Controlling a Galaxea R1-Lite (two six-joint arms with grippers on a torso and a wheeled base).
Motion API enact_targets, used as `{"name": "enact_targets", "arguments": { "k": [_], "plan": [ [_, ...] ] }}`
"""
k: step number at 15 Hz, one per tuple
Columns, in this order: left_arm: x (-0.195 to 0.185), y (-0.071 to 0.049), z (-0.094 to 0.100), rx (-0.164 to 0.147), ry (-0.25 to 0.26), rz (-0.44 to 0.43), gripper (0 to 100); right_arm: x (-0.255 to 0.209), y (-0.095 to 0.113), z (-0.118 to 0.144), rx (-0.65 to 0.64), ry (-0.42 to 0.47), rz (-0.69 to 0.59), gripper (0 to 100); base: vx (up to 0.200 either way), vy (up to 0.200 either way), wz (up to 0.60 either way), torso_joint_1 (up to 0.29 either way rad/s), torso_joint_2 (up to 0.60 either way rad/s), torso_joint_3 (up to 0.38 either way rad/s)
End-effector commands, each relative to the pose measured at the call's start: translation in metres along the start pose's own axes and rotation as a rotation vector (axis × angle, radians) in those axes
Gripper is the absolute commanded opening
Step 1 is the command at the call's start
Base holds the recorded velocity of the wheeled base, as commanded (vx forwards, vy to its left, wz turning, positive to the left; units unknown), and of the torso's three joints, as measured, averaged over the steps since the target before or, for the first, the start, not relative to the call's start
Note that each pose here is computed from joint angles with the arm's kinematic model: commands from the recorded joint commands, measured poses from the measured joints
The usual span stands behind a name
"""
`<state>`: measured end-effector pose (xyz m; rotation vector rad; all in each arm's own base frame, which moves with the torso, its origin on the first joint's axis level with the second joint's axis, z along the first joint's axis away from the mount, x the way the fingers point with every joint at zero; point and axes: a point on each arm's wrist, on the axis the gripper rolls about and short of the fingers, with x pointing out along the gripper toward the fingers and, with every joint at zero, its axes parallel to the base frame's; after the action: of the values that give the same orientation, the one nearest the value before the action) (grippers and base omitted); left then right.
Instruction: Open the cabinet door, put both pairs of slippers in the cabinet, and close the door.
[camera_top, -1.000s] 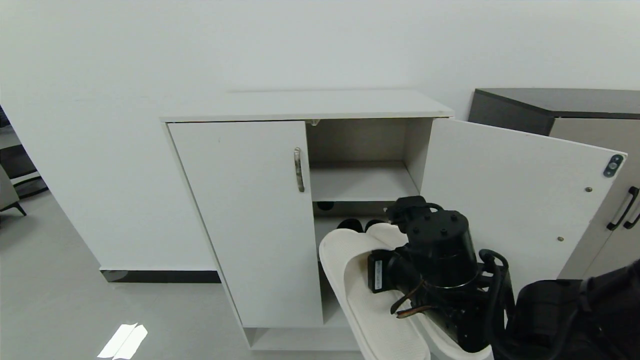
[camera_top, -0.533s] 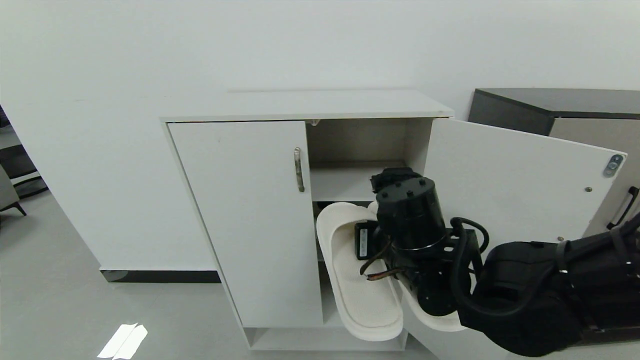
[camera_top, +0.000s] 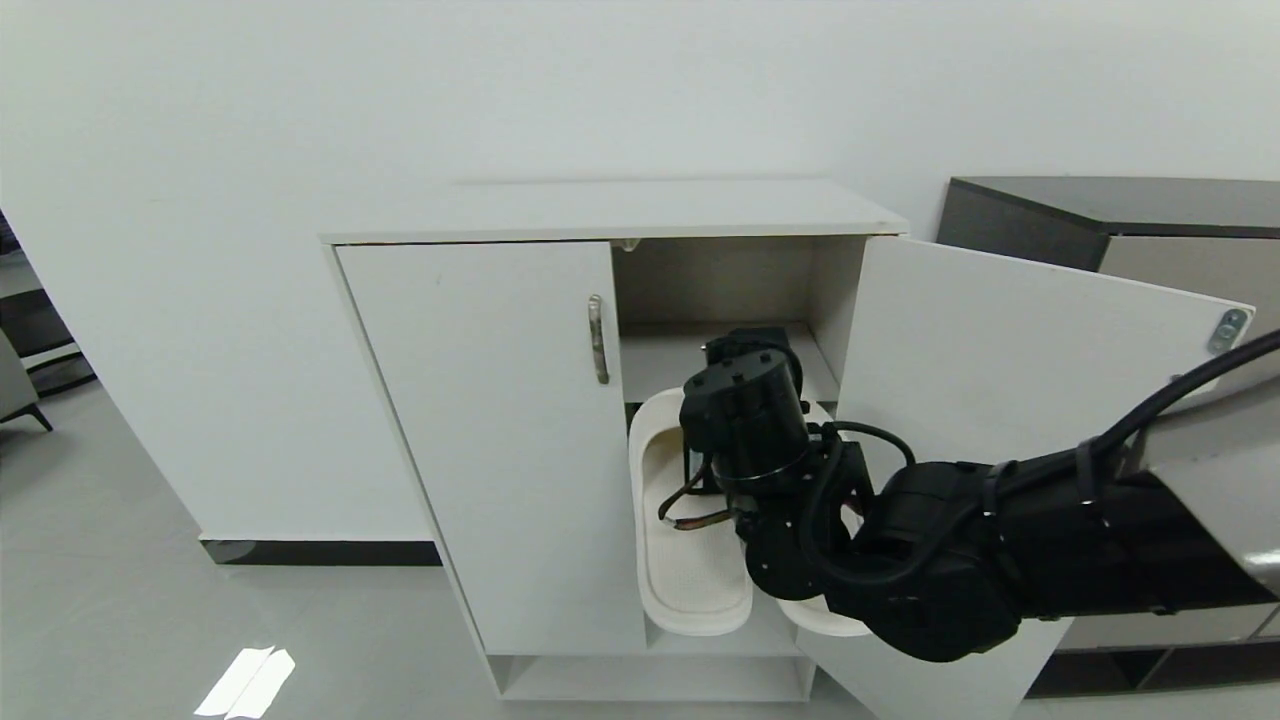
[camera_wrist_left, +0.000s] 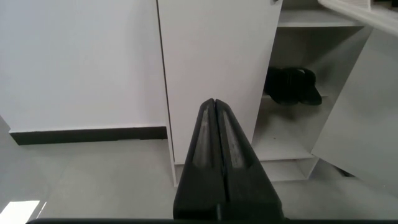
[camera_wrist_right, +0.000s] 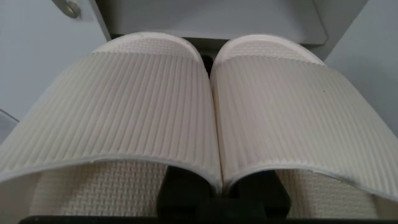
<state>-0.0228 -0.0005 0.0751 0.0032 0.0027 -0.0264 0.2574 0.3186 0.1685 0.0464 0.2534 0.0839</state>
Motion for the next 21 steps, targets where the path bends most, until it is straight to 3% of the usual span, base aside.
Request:
{"name": "enact_targets", "arguments": {
  "k": [1,15,19,21],
  "plan": [
    [0.000,0.000,0.000,0.000,0.002,0.000,0,0.004,0.002,-0.005,-0.009,0.008,-0.004,0,0.000,0.000,0.00,0.000,0.00,0.000],
    [0.000,0.000,0.000,0.001,0.000,0.003,0,0.043,-0.008,-0.011,-0.007,0.017,-0.058,0,0.186,0.000,0.00,0.002,0.00,0.003],
    [0.000,0.000,0.000,0.000,0.000,0.002,0,0.064,-0.003,-0.008,0.019,-0.001,-0.054,0,0.200,0.000,0.00,0.002,0.00,0.002],
    [0.000,0.000,0.000,0.000,0.000,0.002,0,0.075,0.000,-0.005,0.016,-0.017,-0.061,0,0.000,0.000,0.00,0.000,0.00,0.000]
  ]
}}
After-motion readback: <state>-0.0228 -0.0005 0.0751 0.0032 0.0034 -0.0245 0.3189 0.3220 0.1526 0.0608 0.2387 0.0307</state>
